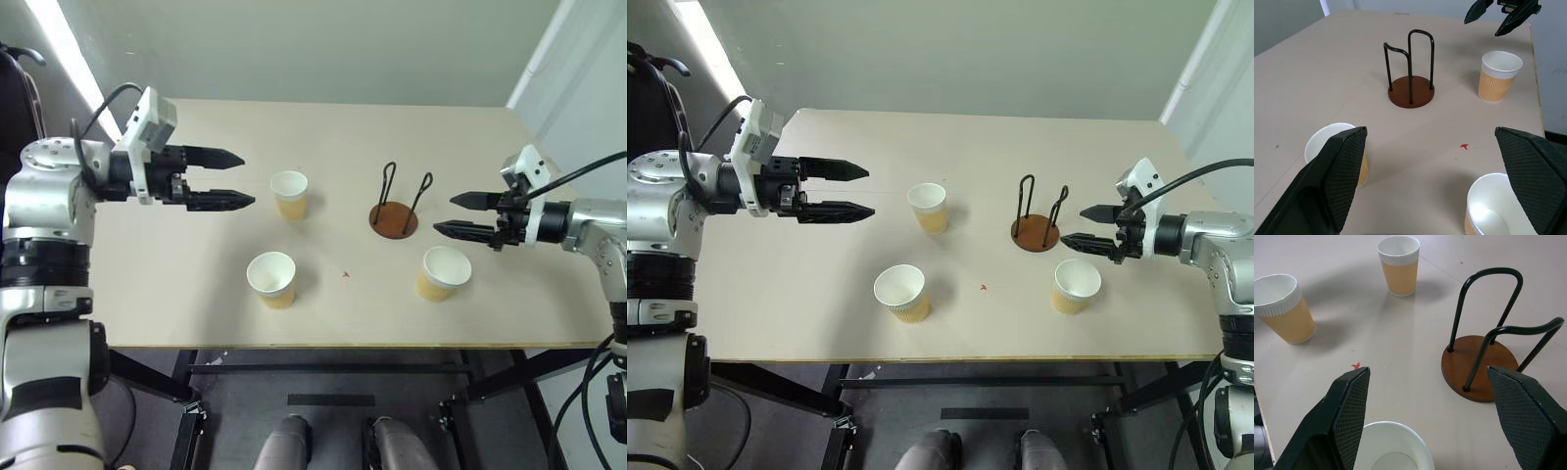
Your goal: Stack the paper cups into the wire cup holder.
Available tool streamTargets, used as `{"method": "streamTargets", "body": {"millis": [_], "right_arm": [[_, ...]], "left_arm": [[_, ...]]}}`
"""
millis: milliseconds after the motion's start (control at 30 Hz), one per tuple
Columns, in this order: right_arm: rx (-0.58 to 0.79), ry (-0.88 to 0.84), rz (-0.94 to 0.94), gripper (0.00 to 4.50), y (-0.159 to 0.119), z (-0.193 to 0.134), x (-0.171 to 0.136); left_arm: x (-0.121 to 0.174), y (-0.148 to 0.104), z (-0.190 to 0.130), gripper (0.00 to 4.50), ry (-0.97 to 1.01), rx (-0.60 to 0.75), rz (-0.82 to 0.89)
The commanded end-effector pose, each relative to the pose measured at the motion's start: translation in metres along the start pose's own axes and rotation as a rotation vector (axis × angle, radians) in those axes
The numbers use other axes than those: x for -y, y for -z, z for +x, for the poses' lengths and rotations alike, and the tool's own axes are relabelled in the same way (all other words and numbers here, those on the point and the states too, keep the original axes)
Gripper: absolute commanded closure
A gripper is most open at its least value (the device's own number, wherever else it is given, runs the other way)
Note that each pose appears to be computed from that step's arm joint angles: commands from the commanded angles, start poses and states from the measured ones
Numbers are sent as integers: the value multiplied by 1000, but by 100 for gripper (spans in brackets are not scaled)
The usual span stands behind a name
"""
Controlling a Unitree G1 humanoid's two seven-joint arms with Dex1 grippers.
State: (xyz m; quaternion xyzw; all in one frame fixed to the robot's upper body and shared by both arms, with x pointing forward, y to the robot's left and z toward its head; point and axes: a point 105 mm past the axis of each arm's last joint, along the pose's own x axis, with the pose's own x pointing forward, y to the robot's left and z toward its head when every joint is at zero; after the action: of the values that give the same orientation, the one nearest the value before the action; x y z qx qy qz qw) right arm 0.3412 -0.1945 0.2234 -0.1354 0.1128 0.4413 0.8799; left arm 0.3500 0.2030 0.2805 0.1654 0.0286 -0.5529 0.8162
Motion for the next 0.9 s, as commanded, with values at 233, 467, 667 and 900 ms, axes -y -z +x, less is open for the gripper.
{"method": "streamTargets", "body": {"millis": [233,467,667,900], "right_arm": [[-31,-3,-42,67,-4,-8,0],[-19,23,-28,67,-7,-2,5],[-36,65,-20,67,-6,7,16],[-58,26,30,67,1,17,9]], "left_arm": [[14,-12,1,0,51,45,60],[12,-13,2,0,37,53,58],[12,-15,4,0,41,61,59],[15,-15,2,0,47,61,59]]}}
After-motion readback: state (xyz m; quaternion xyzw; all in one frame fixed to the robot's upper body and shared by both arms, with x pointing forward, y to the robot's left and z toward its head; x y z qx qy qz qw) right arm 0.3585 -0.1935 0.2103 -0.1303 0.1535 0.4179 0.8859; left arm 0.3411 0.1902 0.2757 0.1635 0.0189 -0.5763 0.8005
